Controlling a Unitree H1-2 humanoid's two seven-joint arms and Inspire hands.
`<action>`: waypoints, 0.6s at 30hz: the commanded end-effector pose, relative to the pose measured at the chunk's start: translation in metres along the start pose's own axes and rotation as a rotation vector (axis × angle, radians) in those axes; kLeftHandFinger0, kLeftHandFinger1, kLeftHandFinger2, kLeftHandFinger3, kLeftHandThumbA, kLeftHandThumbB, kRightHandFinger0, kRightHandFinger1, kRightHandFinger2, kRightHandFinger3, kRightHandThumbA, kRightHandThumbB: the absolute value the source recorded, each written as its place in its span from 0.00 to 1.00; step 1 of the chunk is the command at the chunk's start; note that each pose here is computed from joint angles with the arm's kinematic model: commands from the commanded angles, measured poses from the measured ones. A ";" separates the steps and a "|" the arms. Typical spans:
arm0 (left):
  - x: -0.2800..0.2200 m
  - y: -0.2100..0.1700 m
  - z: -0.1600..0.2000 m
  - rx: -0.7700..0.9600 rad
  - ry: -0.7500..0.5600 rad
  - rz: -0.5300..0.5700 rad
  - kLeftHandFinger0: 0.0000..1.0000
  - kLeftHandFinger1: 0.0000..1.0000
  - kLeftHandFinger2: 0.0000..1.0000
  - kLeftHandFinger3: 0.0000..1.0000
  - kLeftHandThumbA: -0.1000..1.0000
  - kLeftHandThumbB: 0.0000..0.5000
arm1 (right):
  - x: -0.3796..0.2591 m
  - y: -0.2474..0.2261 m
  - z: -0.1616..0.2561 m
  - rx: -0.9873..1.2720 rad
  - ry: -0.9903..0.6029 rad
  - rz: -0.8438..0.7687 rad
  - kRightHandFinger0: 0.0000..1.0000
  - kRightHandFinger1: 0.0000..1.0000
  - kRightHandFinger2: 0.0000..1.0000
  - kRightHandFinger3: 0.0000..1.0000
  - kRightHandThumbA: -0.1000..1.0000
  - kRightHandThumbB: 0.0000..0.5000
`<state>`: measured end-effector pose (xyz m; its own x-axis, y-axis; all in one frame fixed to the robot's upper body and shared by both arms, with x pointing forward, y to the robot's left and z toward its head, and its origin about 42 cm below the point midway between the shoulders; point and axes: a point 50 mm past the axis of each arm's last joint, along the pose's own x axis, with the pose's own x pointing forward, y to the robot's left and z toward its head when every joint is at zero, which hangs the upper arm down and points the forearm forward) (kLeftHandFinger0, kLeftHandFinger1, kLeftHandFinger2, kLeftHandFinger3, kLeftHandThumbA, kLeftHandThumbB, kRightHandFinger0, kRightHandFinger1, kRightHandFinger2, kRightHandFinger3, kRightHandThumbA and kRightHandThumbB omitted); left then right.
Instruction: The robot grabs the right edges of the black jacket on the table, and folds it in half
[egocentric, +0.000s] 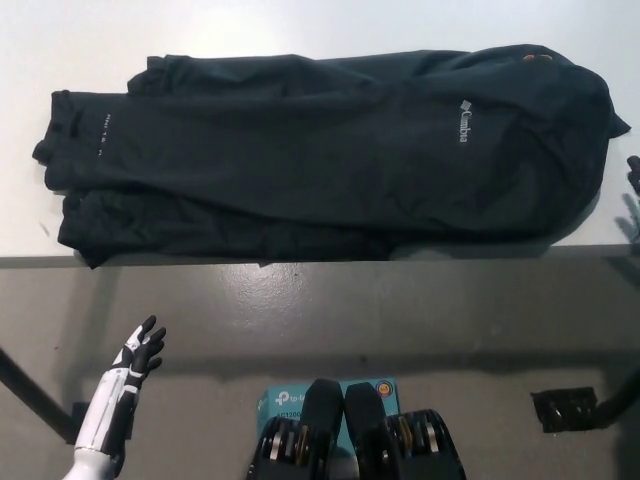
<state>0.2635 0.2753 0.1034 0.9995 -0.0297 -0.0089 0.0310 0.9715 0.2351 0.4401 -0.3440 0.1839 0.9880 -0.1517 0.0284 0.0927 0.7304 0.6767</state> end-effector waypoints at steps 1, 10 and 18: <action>-0.001 0.006 0.011 0.012 -0.080 0.021 1.00 1.00 1.00 1.00 1.00 0.16 | 0.018 0.019 0.005 0.124 0.000 0.122 1.00 1.00 1.00 1.00 1.00 0.41; -0.001 0.006 0.010 0.009 -0.072 0.020 1.00 1.00 1.00 1.00 1.00 0.16 | 0.023 0.023 0.003 0.162 0.022 0.137 1.00 1.00 1.00 1.00 1.00 0.44; -0.001 0.007 0.012 0.005 -0.077 0.022 1.00 1.00 1.00 1.00 1.00 0.16 | 0.026 0.018 -0.009 0.176 0.060 0.128 1.00 1.00 1.00 1.00 1.00 0.44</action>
<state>0.2633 0.2761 0.1048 0.9995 -0.0304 0.0095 0.0273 0.9716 0.2351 0.4515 -0.3349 0.1643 0.9976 -0.0687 -0.0090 0.0508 0.6376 0.7687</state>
